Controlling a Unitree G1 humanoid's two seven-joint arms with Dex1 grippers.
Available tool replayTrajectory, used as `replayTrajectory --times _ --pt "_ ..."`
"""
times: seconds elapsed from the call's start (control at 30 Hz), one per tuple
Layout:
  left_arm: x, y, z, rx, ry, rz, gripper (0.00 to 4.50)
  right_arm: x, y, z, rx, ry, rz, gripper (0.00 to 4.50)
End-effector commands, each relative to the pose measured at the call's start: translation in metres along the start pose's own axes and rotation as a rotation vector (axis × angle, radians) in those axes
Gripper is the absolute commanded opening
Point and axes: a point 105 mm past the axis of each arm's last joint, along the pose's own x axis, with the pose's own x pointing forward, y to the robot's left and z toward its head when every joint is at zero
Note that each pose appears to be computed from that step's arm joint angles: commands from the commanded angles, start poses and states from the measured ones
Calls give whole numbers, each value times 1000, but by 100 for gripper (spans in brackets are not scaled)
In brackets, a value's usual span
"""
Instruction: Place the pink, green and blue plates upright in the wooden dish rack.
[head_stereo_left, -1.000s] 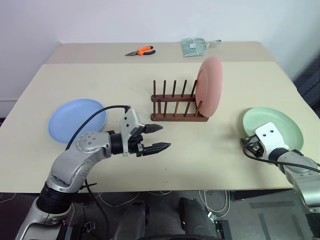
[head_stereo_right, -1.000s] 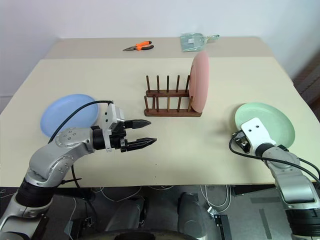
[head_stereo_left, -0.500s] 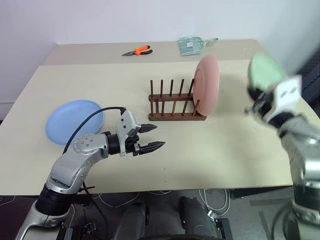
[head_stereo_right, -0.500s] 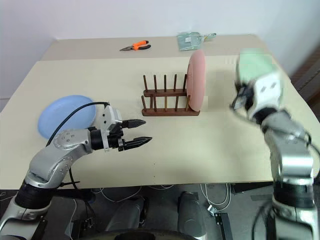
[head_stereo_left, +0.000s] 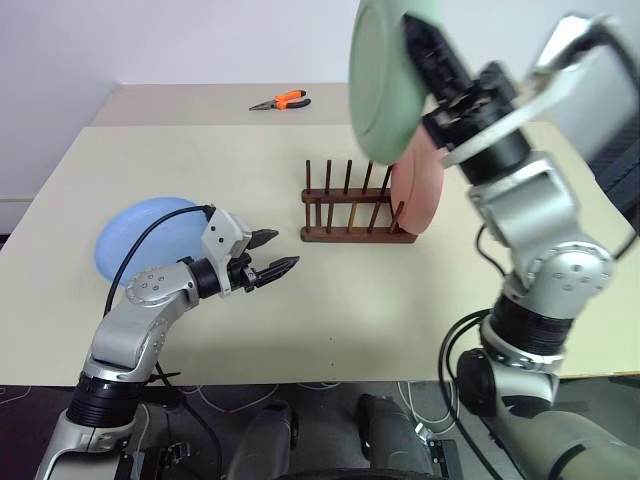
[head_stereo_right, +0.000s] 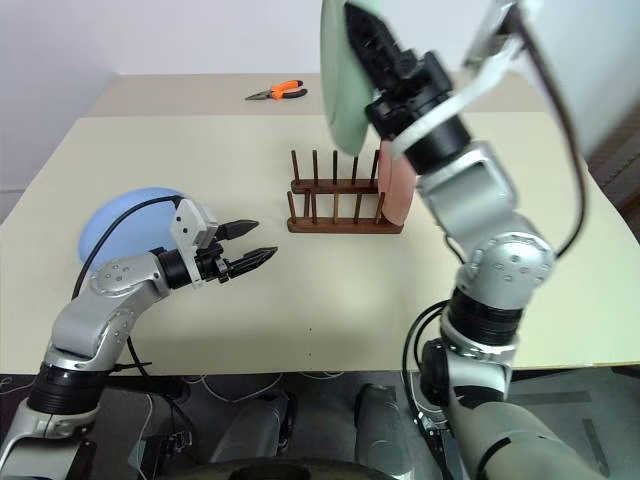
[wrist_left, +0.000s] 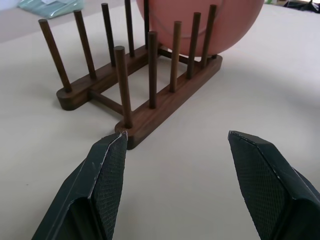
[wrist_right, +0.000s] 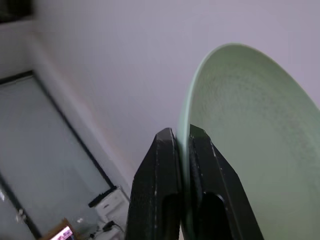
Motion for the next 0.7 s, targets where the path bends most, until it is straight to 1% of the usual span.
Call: replayTrajectory --times 0.03,0.2,0.37,0.43,0.53,0.57,0.6,0.63,0.67,0.7 --pt "-1 -5 14 23 -50 -7 332 3 -3 3 -1 -25 -30 3" --pt "-2 -9 14 14 -50 -10 332 0 -25 -5 14 -1 -117 3" --pt "-1 -11 14 9 -45 -22 332 2 -49 -19 67 44 -211 3" --pt "0 -12 14 0 -43 -25 332 4 -61 -23 60 62 -248 3" --pt "1 -12 13 -22 -37 -24 332 7 -72 -21 17 66 -277 101" --pt "0 -11 12 -29 -32 -17 356 9 -69 -15 -93 65 -261 153" --pt "-1 -8 12 -37 -27 4 382 10 -63 -9 -190 63 -235 195" --pt "-4 0 12 -50 -34 45 417 11 -54 -2 -311 61 -193 249" --pt "-7 7 15 -60 -52 88 447 12 -47 2 -417 64 -153 255" --pt "-12 21 19 -73 -79 163 447 11 -37 6 -524 66 -104 255"
